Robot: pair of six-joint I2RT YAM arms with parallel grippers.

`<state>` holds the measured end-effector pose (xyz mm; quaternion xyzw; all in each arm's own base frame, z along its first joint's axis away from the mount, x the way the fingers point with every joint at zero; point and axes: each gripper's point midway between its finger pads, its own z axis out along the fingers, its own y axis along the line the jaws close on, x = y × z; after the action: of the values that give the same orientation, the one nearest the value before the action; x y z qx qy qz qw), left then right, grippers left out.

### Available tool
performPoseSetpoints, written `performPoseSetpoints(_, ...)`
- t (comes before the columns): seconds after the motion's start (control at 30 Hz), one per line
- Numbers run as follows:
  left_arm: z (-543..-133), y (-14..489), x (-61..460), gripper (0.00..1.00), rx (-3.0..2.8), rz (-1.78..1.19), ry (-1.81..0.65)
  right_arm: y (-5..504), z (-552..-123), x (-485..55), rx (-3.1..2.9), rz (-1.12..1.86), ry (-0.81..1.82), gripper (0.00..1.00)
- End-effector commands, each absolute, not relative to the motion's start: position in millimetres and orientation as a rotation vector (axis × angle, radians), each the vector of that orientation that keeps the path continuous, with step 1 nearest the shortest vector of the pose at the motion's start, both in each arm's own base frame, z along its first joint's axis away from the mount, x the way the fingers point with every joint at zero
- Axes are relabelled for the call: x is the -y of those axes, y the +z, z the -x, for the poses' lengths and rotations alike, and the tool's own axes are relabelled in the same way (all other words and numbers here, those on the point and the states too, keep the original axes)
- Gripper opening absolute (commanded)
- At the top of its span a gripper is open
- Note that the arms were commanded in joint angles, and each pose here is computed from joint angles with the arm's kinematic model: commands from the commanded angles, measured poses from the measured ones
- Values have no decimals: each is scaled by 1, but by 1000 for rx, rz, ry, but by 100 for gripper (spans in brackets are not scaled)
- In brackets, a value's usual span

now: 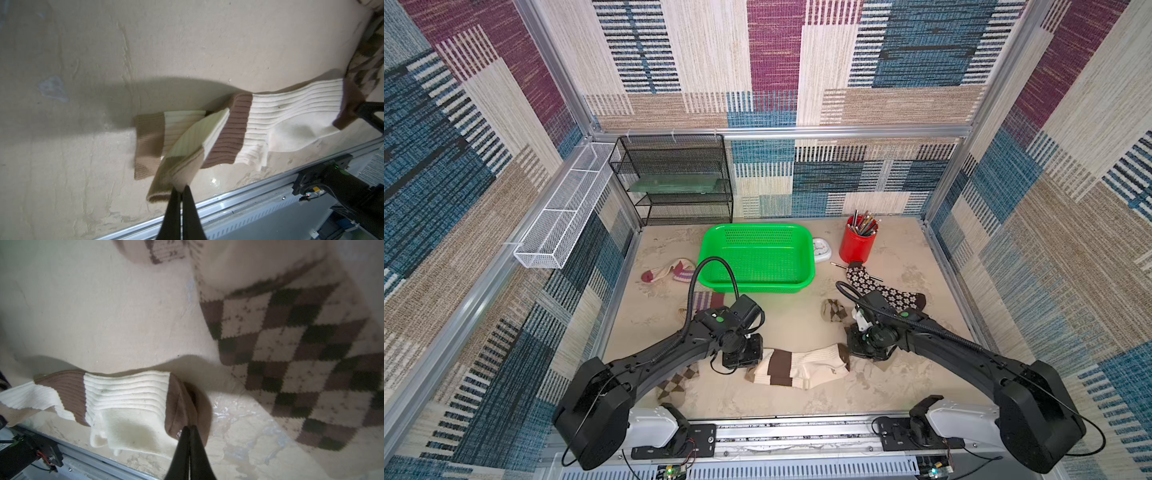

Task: Place the socks together as a pair
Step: Place the sock in the sock, then adjust the sock to the sock.

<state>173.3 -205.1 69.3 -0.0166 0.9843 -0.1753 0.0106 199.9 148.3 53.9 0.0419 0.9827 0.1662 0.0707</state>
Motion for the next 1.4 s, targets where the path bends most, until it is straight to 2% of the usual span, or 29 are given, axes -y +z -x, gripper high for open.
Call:
performPoseSetpoints(0.0, -175, 66, 208, 0, -3068, -13, -560, 53, -212, -145, -2895, -71, 453, 11)
performPoseSetpoints(0.03, -175, 66, 207, 0, -3061, -15, -560, 52, -211, -145, -2898, -68, 455, 12)
performPoseSetpoints(0.13, -179, 71, 211, 9, -3016, -6, -612, 49, -205, -143, -2912, -74, 456, 15)
performPoseSetpoints(0.27, -175, 79, 213, 27, -3000, 25, -673, 52, -201, -142, -2912, -96, 473, 23)
performPoseSetpoints(0.33, -172, 81, 209, 38, -2992, 51, -676, 52, -198, -142, -2914, -102, 483, 32)
performPoseSetpoints(0.47, -167, 90, 205, 48, -2975, 96, -698, 68, -200, -149, -2877, -96, 530, 46)
performPoseSetpoints(0.53, -164, 95, 205, 57, -2970, 114, -724, 80, -198, -156, -2851, -80, 582, 53)
performPoseSetpoints(0.67, -157, 83, 193, 58, -2998, 152, -658, 75, -189, -149, -2874, -126, 555, 63)
performPoseSetpoints(0.83, -155, 67, 196, 58, -3033, 200, -689, 58, -181, -154, -2906, -174, 639, 65)
performPoseSetpoints(1.03, -162, 62, 194, 56, -3016, 206, -644, 57, -185, -157, -2884, -197, 672, 65)
performPoseSetpoints(1.37, -175, 42, 184, 52, -2990, 248, -507, 49, -181, -158, -2903, -224, 689, 56)
